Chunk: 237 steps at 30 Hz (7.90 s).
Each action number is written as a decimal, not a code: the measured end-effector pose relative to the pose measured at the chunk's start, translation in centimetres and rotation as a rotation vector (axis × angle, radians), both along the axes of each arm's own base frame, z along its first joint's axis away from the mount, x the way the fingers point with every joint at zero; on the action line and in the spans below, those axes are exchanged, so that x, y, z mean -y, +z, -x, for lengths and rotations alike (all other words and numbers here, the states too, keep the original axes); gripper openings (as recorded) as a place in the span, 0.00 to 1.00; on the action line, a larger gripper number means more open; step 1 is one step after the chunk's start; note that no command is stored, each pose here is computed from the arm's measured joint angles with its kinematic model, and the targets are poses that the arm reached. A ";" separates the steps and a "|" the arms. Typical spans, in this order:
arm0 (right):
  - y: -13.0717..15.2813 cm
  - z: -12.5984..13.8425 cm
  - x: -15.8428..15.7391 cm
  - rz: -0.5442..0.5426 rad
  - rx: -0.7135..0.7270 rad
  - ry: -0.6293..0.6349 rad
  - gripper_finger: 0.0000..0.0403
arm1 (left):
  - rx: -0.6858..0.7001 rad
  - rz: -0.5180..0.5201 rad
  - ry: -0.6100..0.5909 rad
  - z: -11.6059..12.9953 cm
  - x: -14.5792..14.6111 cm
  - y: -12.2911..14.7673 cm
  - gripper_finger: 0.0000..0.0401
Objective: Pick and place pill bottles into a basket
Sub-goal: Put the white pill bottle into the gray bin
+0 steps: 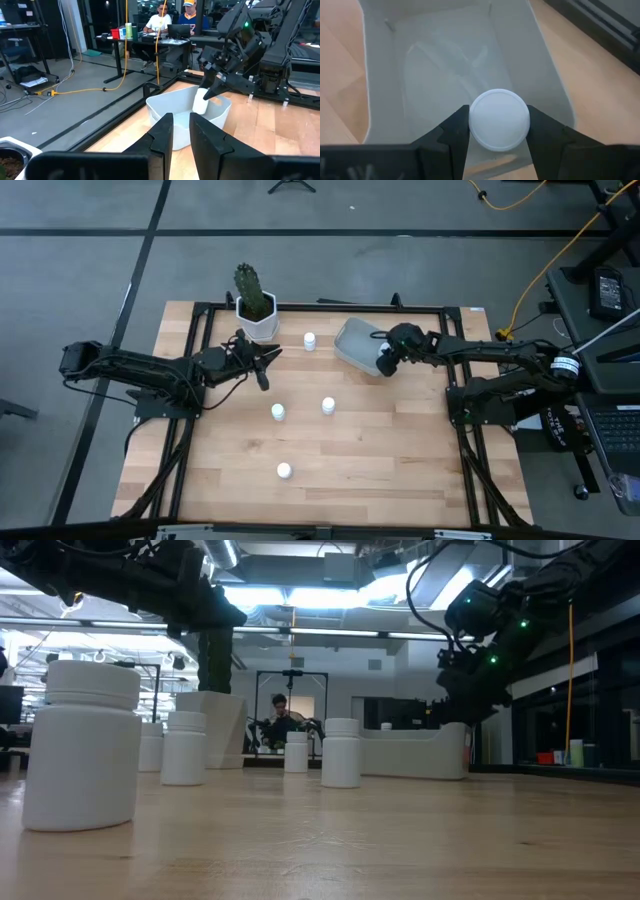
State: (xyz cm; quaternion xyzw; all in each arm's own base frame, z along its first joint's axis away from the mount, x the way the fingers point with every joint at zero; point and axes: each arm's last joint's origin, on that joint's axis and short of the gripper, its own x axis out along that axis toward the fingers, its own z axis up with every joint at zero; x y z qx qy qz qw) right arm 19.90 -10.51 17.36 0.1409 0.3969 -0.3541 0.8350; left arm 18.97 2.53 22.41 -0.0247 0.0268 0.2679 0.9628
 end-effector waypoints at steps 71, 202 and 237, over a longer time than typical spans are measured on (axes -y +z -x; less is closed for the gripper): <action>2.2 1.2 -10.9 0.308 0.502 0.479 0.02 | -0.238 0.059 -0.344 0.1 1.0 -2.3 0.12; -0.1 2.6 -9.9 0.402 0.598 0.441 0.04 | -0.679 0.522 0.710 0.6 -0.3 -4.3 0.55; -0.1 2.6 -9.9 0.403 0.595 0.445 0.04 | -0.681 0.573 0.666 1.4 -0.4 -5.8 0.55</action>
